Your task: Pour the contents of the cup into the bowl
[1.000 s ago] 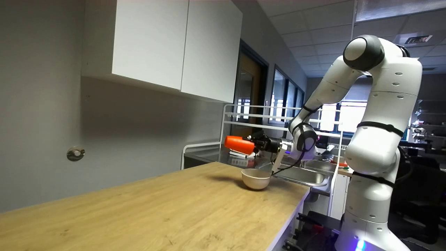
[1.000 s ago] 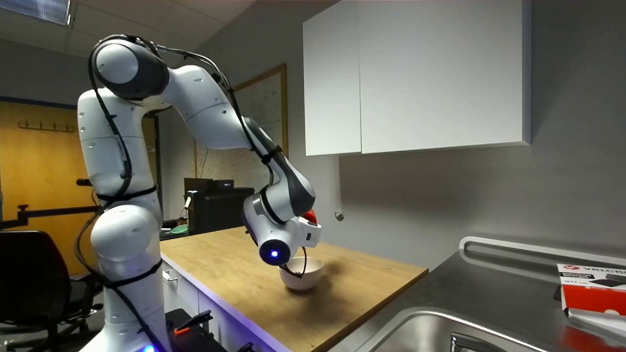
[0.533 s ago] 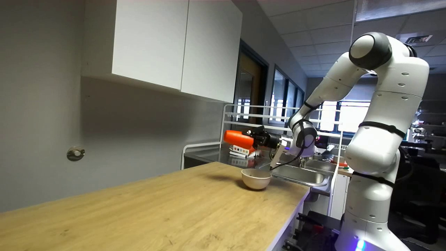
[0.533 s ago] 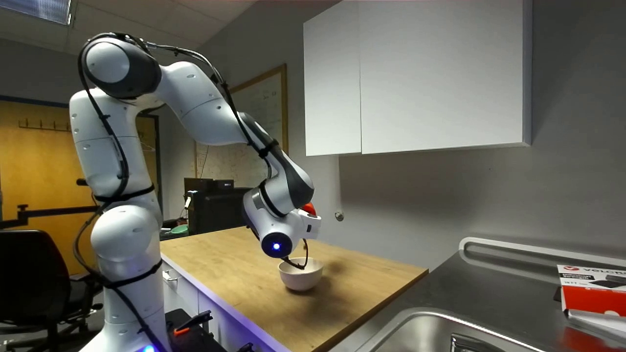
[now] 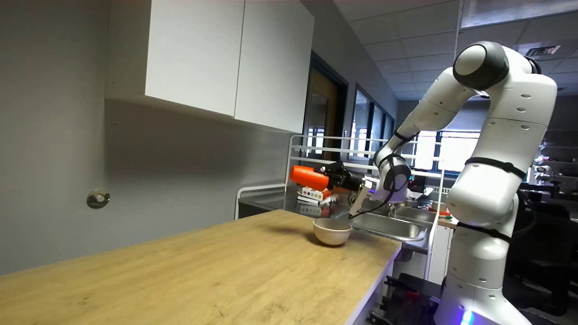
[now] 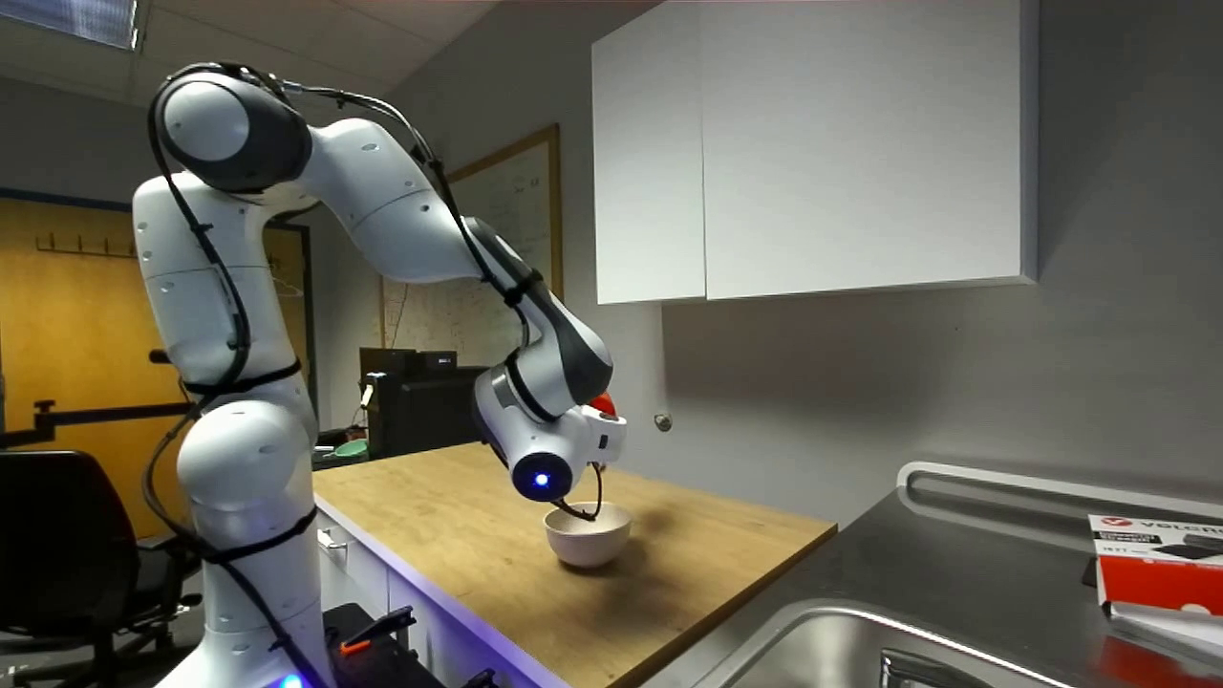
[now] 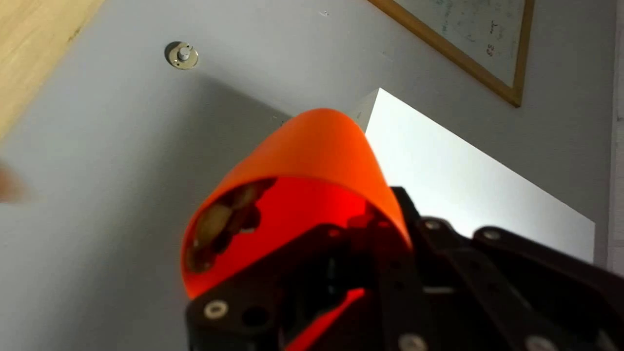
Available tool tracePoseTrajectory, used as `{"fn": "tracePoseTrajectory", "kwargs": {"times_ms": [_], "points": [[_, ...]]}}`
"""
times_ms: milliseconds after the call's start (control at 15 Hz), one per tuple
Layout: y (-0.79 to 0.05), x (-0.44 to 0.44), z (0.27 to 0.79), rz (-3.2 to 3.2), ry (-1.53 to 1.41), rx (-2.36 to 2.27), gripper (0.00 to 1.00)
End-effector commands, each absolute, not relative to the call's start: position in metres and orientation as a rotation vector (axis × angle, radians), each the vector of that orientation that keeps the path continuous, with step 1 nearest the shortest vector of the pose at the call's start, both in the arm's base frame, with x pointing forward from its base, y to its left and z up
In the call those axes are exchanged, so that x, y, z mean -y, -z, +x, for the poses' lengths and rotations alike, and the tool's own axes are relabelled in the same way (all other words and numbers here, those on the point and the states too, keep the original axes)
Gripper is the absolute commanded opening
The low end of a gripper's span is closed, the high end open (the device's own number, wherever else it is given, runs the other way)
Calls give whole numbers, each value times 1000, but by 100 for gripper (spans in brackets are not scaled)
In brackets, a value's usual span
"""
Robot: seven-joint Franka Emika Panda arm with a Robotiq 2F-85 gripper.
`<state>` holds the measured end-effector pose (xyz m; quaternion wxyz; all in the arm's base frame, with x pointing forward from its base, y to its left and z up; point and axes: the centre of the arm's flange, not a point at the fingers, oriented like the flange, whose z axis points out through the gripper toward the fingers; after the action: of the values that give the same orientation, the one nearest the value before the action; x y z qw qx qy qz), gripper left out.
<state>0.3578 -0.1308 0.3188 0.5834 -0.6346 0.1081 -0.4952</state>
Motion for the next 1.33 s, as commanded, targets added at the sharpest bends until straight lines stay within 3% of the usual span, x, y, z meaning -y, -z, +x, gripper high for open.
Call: {"fn": "tracePoseTrajectory", "kwargs": {"times_ms": [0,1267], "points": [[-323,125,354,-1449,1169,-211,3],[-307,136,353,-1343,1187,-174,3]]}}
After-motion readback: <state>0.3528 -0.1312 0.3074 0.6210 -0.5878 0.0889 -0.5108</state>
